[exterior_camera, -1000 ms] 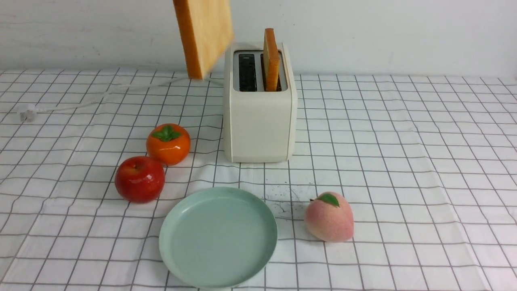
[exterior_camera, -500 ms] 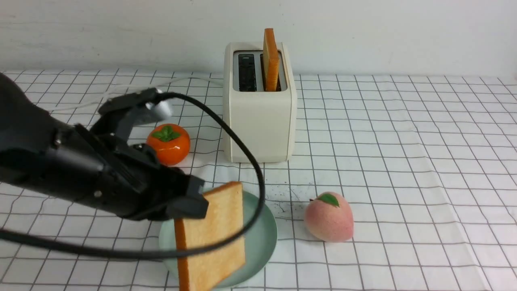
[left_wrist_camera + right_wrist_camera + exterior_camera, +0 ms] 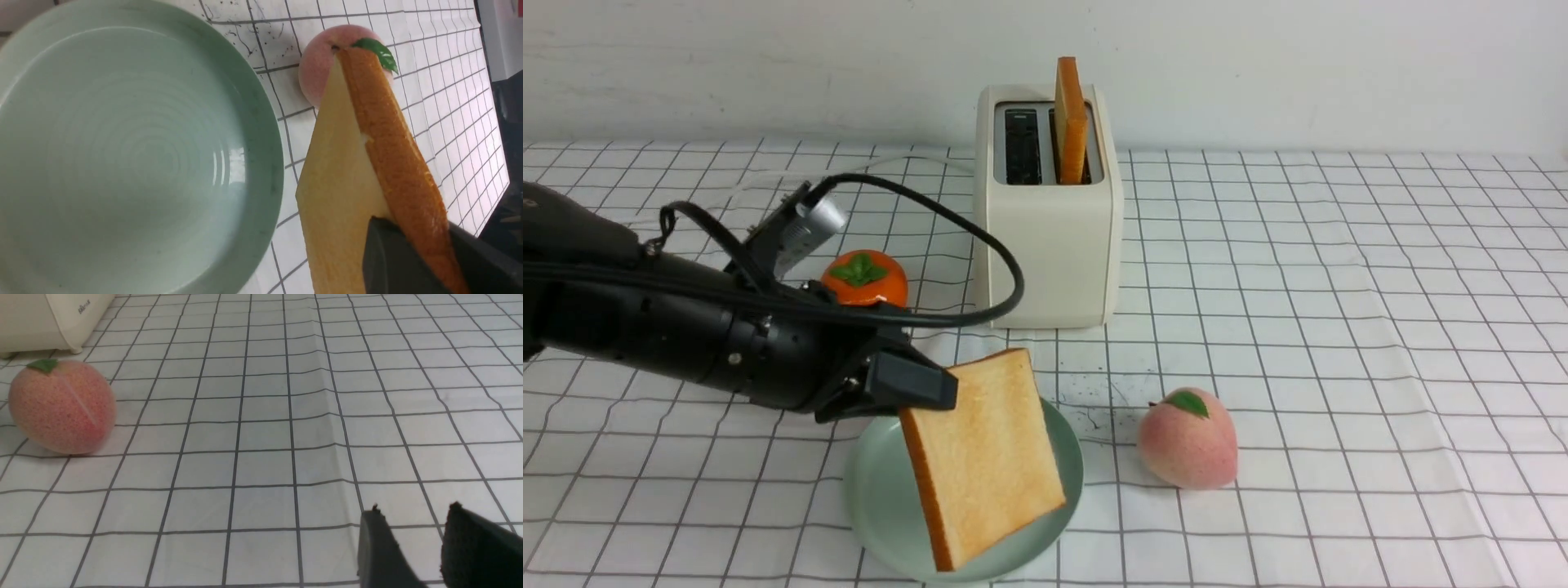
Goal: Take toasted bread from bread machine on white checkered table place on plate.
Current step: 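Place the slice of bread on the plate with the left gripper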
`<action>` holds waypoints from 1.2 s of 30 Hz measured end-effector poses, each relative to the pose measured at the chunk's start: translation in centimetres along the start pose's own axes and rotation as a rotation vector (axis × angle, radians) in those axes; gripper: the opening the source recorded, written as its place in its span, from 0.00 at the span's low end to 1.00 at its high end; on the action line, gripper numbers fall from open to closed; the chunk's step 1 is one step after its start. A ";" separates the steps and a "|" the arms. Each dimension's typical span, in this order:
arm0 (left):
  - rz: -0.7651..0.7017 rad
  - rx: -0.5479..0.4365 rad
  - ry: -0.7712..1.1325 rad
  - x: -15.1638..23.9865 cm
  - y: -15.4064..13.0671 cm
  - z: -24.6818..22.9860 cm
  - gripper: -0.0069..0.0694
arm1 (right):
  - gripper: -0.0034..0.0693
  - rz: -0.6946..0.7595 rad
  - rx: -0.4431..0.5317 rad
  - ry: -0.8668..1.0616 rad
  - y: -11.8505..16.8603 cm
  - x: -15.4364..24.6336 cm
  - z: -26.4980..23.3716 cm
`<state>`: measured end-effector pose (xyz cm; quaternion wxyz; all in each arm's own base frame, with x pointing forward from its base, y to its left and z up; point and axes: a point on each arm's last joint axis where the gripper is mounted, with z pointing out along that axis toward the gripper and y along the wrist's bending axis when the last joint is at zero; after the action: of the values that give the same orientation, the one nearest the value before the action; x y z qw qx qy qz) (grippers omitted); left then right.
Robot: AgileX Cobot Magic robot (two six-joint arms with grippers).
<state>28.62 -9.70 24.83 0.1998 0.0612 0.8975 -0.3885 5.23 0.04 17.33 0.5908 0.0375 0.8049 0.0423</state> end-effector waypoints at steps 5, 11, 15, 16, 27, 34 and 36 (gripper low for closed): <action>-0.006 -0.057 -0.033 -0.5 1.3 0.8 0.20 | 0.38 0.000 0.000 0.000 0.0 0.0 0.0; -0.016 -0.097 -0.036 -0.7 2.4 1.6 0.20 | 0.38 0.000 0.000 0.000 0.0 0.0 0.0; -0.026 -0.096 -0.032 -0.6 2.6 1.8 0.23 | 0.38 0.000 0.000 0.000 0.0 0.0 0.0; -0.030 -0.092 -0.034 -0.7 2.5 1.8 0.24 | 0.38 0.000 0.000 0.000 0.0 0.0 0.0; 0.134 -0.154 -0.056 -0.3 0.7 3.8 0.27 | 0.38 0.000 0.000 0.000 0.0 0.0 0.0; 0.158 -0.189 -0.079 -0.4 0.7 4.0 0.44 | 0.38 0.000 0.000 0.000 0.0 0.0 0.0; 0.167 -0.191 -0.084 -0.5 0.5 3.8 0.54 | 0.38 0.000 0.000 0.000 0.0 0.0 0.0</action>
<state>30.38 -12.04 22.31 0.2739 0.1001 0.9129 -0.2857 5.23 0.04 17.33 0.5908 0.0375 0.8049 0.0423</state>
